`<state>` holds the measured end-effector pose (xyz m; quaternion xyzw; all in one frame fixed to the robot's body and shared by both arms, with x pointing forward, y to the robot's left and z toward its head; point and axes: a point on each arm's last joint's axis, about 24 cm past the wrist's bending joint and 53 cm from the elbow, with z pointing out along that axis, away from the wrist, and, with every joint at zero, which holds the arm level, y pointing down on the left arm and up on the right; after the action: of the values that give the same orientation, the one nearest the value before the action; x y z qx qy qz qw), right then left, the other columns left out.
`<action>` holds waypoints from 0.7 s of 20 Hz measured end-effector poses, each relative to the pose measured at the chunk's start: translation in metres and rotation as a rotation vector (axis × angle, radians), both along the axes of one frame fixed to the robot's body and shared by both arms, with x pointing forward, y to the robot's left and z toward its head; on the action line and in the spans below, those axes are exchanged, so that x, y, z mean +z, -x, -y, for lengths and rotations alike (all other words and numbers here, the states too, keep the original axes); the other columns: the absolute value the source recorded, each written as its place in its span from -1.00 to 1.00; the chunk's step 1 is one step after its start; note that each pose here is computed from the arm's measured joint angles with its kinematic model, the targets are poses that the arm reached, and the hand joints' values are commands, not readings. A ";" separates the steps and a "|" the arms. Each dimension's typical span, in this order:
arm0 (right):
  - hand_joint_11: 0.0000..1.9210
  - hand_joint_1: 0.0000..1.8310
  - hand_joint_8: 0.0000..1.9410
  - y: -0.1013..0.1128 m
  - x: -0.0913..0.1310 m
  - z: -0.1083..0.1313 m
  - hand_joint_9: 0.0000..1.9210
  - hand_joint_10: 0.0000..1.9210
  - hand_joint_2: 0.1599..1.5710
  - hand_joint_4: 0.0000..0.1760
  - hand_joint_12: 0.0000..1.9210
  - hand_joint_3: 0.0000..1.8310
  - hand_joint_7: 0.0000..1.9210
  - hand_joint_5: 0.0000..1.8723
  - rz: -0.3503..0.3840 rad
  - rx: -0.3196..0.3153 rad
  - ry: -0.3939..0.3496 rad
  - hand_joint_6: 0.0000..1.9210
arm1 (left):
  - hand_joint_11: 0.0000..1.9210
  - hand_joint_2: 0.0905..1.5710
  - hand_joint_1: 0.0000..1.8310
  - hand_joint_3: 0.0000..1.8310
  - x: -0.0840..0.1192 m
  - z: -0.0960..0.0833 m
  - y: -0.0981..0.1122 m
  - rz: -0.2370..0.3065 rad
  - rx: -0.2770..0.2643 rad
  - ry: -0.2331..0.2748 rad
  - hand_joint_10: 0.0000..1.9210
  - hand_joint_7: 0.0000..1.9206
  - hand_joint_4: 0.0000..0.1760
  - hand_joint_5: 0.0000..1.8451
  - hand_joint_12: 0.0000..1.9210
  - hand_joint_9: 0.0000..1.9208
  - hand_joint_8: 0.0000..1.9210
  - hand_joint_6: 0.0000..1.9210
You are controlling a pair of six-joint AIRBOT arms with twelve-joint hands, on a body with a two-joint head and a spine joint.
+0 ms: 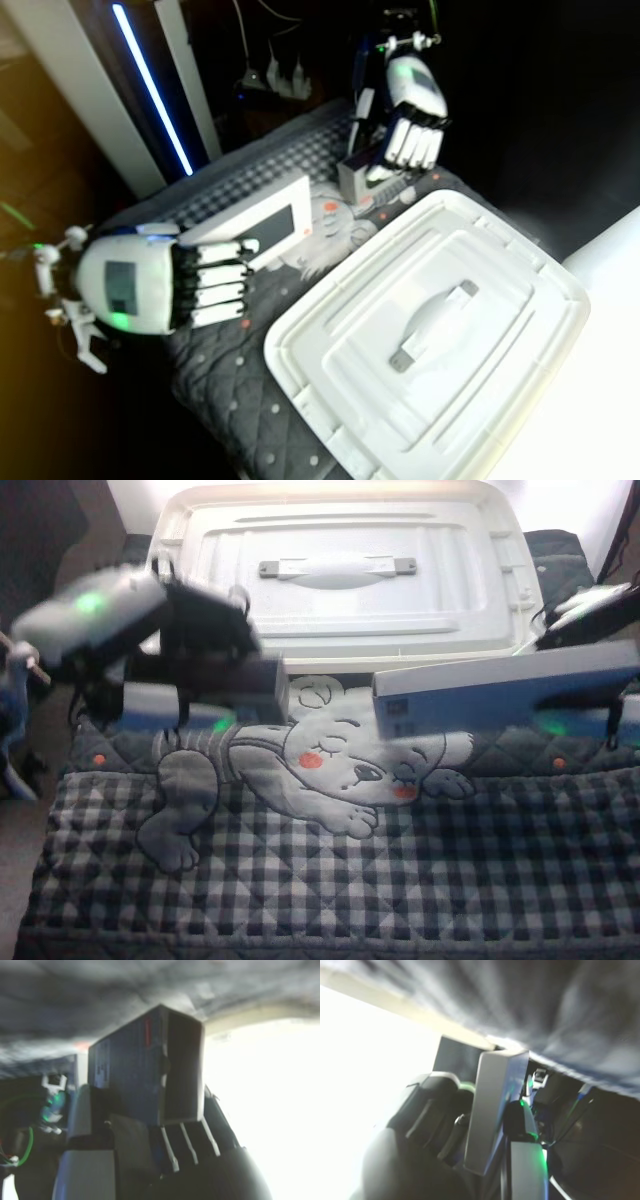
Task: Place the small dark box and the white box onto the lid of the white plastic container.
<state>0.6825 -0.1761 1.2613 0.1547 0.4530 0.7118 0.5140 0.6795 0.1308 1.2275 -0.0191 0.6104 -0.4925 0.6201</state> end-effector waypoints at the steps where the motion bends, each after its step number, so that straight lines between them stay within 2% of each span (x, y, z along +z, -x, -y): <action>1: 0.25 0.42 -0.24 -0.004 0.012 0.007 0.37 -0.06 0.23 -1.00 0.51 -1.00 0.31 0.19 0.029 -0.028 -0.010 -0.41 | -0.30 0.40 0.37 -1.00 0.011 -0.002 -0.004 0.030 0.008 0.003 0.29 0.00 -1.00 0.03 0.77 -0.18 0.29 -0.16; 2: 0.18 0.42 -0.14 -0.007 0.025 0.013 0.28 0.17 0.23 -1.00 0.67 -1.00 0.27 0.25 0.057 -0.051 -0.024 -0.53 | -0.34 0.41 0.47 -1.00 0.018 -0.001 -0.007 0.046 0.011 0.003 0.39 -0.03 -1.00 -0.01 0.62 -0.11 0.21 -0.10; 3: 0.13 0.42 -0.08 -0.009 0.034 0.016 0.21 0.28 0.25 -1.00 0.72 -1.00 0.23 0.23 0.075 -0.064 -0.036 -0.51 | -0.38 0.41 0.38 -1.00 0.023 -0.001 -0.010 0.059 0.012 -0.004 0.30 -0.03 -1.00 0.03 0.75 -0.21 0.29 -0.14; 4: 0.16 0.42 -0.18 -0.011 0.048 0.019 0.25 0.12 0.24 -1.00 0.61 -1.00 0.28 0.20 0.115 -0.082 -0.041 -0.42 | -0.31 0.41 0.37 -1.00 0.032 0.001 -0.015 0.089 0.012 -0.032 0.31 0.00 -1.00 0.01 0.81 -0.17 0.29 -0.12; 5: 0.24 0.42 -0.37 -0.011 0.056 0.019 0.37 -0.19 0.23 -1.00 0.40 -1.00 0.36 0.14 0.142 -0.093 -0.036 -0.28 | -0.20 0.41 0.38 -1.00 0.039 0.000 -0.022 0.103 0.026 -0.040 0.40 0.02 -1.00 0.00 0.88 -0.08 0.28 -0.13; 6: 0.28 0.42 -0.43 -0.013 0.063 0.020 0.42 -0.37 0.24 -1.00 0.25 -1.00 0.38 0.11 0.166 -0.108 -0.022 -0.22 | -0.17 0.40 0.38 -1.00 0.048 -0.001 -0.032 0.123 0.042 -0.053 0.42 0.03 -1.00 0.01 0.88 -0.07 0.25 -0.13; 7: 0.26 0.42 -0.38 -0.018 0.069 0.021 0.45 -0.50 0.24 -1.00 0.20 -1.00 0.35 0.13 0.178 -0.126 -0.019 -0.26 | -0.28 0.40 0.36 -1.00 0.059 0.001 -0.042 0.137 0.055 -0.056 0.37 0.00 -1.00 0.04 0.84 -0.15 0.27 -0.14; 8: 0.23 0.42 -0.32 -0.023 0.073 0.023 0.47 -0.52 0.23 -1.00 0.23 -1.00 0.33 0.16 0.183 -0.138 -0.021 -0.32 | -0.35 0.40 0.36 -1.00 0.066 0.002 -0.049 0.148 0.063 -0.058 0.32 -0.02 -1.00 0.06 0.79 -0.16 0.28 -0.15; 9: 0.22 0.42 -0.17 -0.030 0.076 0.022 0.50 -0.43 0.25 -1.00 0.37 -1.00 0.28 0.15 0.180 -0.149 -0.024 -0.36 | -0.29 0.39 0.37 -1.00 0.071 0.007 -0.057 0.156 0.070 -0.069 0.39 -0.01 -1.00 0.11 0.84 -0.12 0.29 -0.25; 10: 0.26 0.41 -0.07 -0.035 0.077 0.021 0.50 -0.31 0.28 -1.00 0.42 -1.00 0.23 0.12 0.176 -0.155 -0.021 -0.34 | -0.29 0.39 0.38 -1.00 0.071 0.014 -0.064 0.156 0.072 -0.092 0.40 -0.01 -1.00 0.10 0.85 -0.13 0.32 -0.26; 11: 0.24 0.41 -0.05 -0.041 0.076 0.016 0.47 -0.25 0.29 -1.00 0.44 -1.00 0.22 0.07 0.165 -0.157 -0.010 -0.27 | -0.29 0.43 0.37 -1.00 0.066 0.023 -0.070 0.147 0.072 -0.124 0.45 -0.07 -1.00 0.04 0.87 -0.19 0.42 -0.18; 12: 0.28 0.40 -0.10 -0.046 0.080 0.008 0.41 0.12 0.28 -1.00 0.59 -1.00 0.16 0.13 0.173 -0.153 0.019 -0.20 | -0.26 0.45 0.36 -1.00 0.064 0.027 -0.077 0.145 0.080 -0.158 0.43 -0.05 -1.00 -0.05 0.86 -0.14 0.40 -0.05; 13: 0.19 0.41 -0.02 -0.051 0.085 -0.001 0.32 0.01 0.29 -1.00 0.46 -1.00 0.18 0.13 0.183 -0.149 0.056 -0.35 | -0.14 0.44 0.37 -1.00 0.063 0.028 -0.082 0.143 0.091 -0.179 0.37 -0.02 -1.00 -0.04 0.78 -0.04 0.35 -0.07; 14: 0.08 0.50 -0.08 -0.058 0.095 -0.014 0.18 0.07 0.29 -1.00 0.27 -0.99 0.10 0.04 0.196 -0.140 0.089 -0.25 | -0.06 0.43 0.37 -1.00 0.066 0.026 -0.088 0.138 0.104 -0.186 0.34 -0.03 -1.00 -0.02 0.69 0.01 0.38 -0.13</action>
<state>0.7404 -0.1625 1.3558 0.0925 0.4198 0.6650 0.6107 0.7670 0.1051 1.2938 0.0409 0.6076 -0.4011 0.6843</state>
